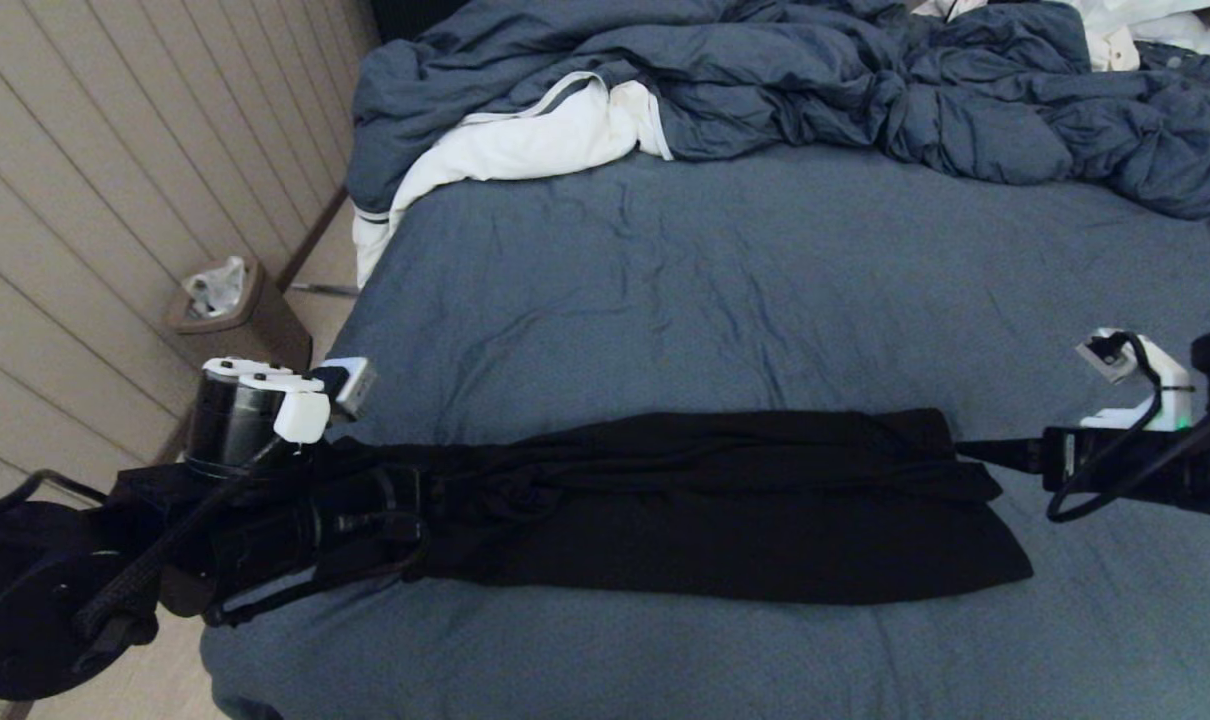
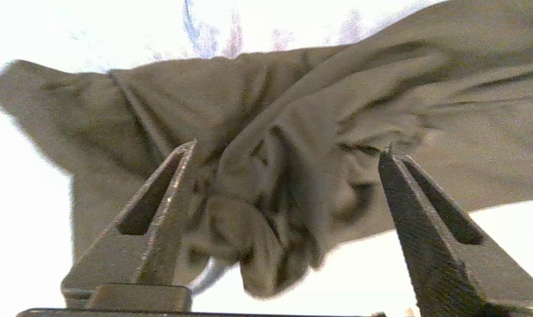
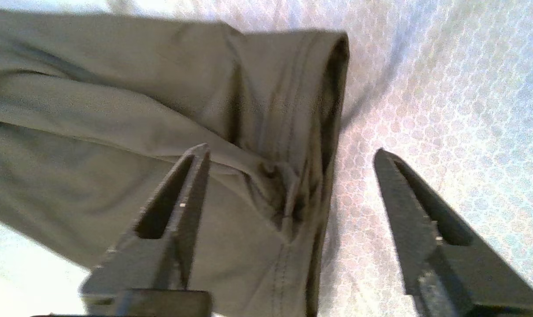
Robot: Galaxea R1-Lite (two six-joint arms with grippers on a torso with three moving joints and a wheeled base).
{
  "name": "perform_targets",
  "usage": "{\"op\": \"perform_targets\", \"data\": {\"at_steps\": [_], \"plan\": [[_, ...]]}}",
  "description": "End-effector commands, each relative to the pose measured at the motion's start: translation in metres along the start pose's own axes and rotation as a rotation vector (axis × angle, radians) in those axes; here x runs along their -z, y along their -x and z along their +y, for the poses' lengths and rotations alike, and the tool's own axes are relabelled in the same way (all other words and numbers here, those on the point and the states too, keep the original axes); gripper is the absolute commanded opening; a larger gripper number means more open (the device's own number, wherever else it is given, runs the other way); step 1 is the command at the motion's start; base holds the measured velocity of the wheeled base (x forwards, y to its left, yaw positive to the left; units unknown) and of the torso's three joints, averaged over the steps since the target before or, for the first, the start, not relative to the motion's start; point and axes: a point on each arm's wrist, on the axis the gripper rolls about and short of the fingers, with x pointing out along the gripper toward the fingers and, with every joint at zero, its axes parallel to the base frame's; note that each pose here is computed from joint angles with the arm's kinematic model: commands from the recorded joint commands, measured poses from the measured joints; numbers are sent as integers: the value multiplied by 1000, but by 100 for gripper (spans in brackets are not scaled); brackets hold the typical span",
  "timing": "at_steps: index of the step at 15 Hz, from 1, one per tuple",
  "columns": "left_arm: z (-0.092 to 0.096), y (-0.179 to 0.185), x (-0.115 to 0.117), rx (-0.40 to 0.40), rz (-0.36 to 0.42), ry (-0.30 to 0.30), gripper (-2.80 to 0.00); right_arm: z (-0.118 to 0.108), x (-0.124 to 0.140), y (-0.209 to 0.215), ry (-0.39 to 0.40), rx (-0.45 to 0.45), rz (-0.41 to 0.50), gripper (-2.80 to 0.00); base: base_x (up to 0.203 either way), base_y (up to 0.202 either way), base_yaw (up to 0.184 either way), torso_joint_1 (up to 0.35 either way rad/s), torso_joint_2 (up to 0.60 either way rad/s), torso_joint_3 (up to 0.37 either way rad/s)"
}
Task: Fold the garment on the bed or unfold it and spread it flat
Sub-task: Fold the black T-shirt
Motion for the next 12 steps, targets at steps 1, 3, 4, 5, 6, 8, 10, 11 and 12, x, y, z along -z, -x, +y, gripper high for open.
{"op": "perform_targets", "data": {"at_steps": [1,3,4,5,6,8,10,11,12], "plan": [[3,25,-16,-1,-71,15,0,1,-9,12,-3,5,-45,0,0,0,0,0,0,0],[9,29,-32,-31,-97,33,0,3,-24,18,-39,6,-93,0,0,0,0,0,0,0],[11,28,-39,-40,-108,39,0,4,-31,20,-51,6,-112,0,0,0,0,0,0,0],[11,26,-47,-48,-112,44,-280,5,-38,20,-62,6,-125,-280,0,0,0,0,0,0],[10,23,-54,-55,-95,47,-280,5,-43,18,-71,1,-129,-280,0,0,0,0,0,0],[7,12,-67,-65,-45,55,-280,22,-56,8,-77,-62,-97,0,0,0,0,0,0,0],[-3,-11,-71,-58,21,46,-280,32,-67,-6,-84,-114,-48,0,0,0,0,0,0,0],[-9,-25,-70,-57,52,36,-280,35,-71,-16,-89,-131,-23,0,0,0,0,0,0,0],[-14,-40,-68,-67,78,26,-280,41,-73,-25,-91,-142,11,0,0,0,0,0,0,0]]}}
